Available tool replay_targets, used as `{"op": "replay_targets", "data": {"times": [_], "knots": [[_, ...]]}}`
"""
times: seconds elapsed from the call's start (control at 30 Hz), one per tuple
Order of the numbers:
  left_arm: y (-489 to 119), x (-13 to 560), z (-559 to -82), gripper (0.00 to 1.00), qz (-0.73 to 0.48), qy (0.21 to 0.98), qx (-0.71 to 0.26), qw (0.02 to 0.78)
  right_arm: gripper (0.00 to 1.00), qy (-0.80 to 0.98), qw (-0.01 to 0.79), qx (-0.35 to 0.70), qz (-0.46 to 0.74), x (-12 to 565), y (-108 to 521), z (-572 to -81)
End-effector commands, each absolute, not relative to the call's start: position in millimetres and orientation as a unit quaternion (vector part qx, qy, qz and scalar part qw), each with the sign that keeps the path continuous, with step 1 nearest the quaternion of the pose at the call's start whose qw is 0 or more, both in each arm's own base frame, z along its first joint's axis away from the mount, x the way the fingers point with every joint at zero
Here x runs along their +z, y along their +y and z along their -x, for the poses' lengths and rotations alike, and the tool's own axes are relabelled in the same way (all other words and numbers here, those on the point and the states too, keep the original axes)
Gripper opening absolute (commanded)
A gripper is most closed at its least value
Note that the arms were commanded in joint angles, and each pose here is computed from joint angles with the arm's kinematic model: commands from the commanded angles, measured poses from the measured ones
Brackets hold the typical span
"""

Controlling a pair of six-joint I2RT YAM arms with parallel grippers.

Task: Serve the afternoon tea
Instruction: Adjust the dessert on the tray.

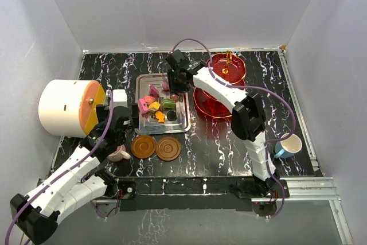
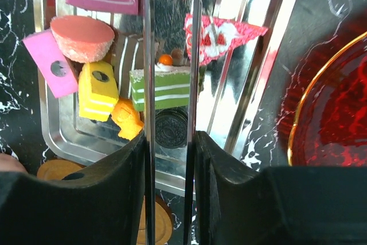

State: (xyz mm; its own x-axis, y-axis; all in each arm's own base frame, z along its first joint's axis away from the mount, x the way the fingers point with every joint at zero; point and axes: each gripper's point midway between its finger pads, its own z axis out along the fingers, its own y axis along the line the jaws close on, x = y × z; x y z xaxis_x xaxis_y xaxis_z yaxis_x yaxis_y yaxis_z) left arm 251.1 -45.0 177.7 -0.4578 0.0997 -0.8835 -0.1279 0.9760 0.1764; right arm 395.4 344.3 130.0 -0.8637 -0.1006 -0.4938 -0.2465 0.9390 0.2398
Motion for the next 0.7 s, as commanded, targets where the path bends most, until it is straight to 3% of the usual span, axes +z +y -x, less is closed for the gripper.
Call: {"op": "replay_targets", "data": {"times": [0.0, 0.23, 0.43, 0.67], "knots": [[-44.4, 183.8, -253.6, 0.99, 0.013, 0.842, 0.107, 0.529, 0.33, 0.941, 0.299, 0.120, 0.107, 172.5, 337.4, -415.4], [-45.8, 183.0, -253.9, 0.99, 0.010, 0.843, 0.105, 0.528, 0.33, 0.937, 0.318, 0.078, 0.119, 185.8, 324.6, -425.0], [-44.4, 184.7, -253.5, 0.99, 0.013, 0.841, 0.106, 0.530, 0.33, 0.926, 0.321, 0.148, 0.133, 209.1, 346.5, -414.2], [-44.4, 184.5, -253.2, 0.99, 0.014, 0.841, 0.106, 0.530, 0.35, 0.922, 0.311, 0.159, 0.169, 207.0, 360.9, -397.6]]}}
